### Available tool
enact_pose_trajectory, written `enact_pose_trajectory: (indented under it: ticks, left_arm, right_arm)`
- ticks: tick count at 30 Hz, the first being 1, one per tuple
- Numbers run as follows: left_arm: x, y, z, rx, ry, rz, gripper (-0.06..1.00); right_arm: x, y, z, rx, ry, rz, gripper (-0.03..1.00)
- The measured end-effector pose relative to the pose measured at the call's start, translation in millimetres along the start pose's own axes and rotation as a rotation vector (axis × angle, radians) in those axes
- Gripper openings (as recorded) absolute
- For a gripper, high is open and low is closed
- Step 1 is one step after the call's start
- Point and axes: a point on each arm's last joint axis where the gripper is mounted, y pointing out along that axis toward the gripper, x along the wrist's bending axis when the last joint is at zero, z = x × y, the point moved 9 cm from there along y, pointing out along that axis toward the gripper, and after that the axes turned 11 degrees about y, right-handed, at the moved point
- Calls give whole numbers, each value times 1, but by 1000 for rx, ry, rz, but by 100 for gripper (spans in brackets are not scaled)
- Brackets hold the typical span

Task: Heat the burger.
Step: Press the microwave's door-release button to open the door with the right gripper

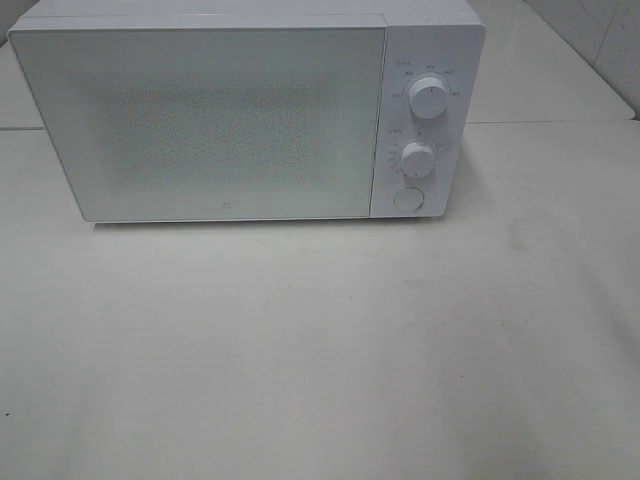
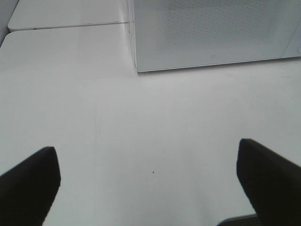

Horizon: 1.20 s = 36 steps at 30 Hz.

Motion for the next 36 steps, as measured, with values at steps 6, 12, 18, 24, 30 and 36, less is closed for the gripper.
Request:
enact_pose_trajectory:
  ticks: [6, 12, 18, 24, 30, 36]
  left_arm:
    - [0, 0, 0, 0, 0, 0, 96]
    - [0, 0, 0, 0, 0, 0, 96]
    - [0, 0, 0, 0, 0, 0, 96]
    - [0, 0, 0, 0, 0, 0, 96]
    - [0, 0, 0, 0, 0, 0, 96]
    - [0, 0, 0, 0, 0, 0, 96]
  right_arm:
    - [-1, 29, -1, -8, 6, 3, 76]
    - [-4, 57, 2, -81, 54, 0, 76]
    - [7, 74, 22, -110, 59, -28, 76]
    - [26, 91, 43, -119, 11, -31, 76]
    - [53, 103, 59, -164, -8, -29, 76]
    - [72, 106, 82, -170, -23, -15, 76]
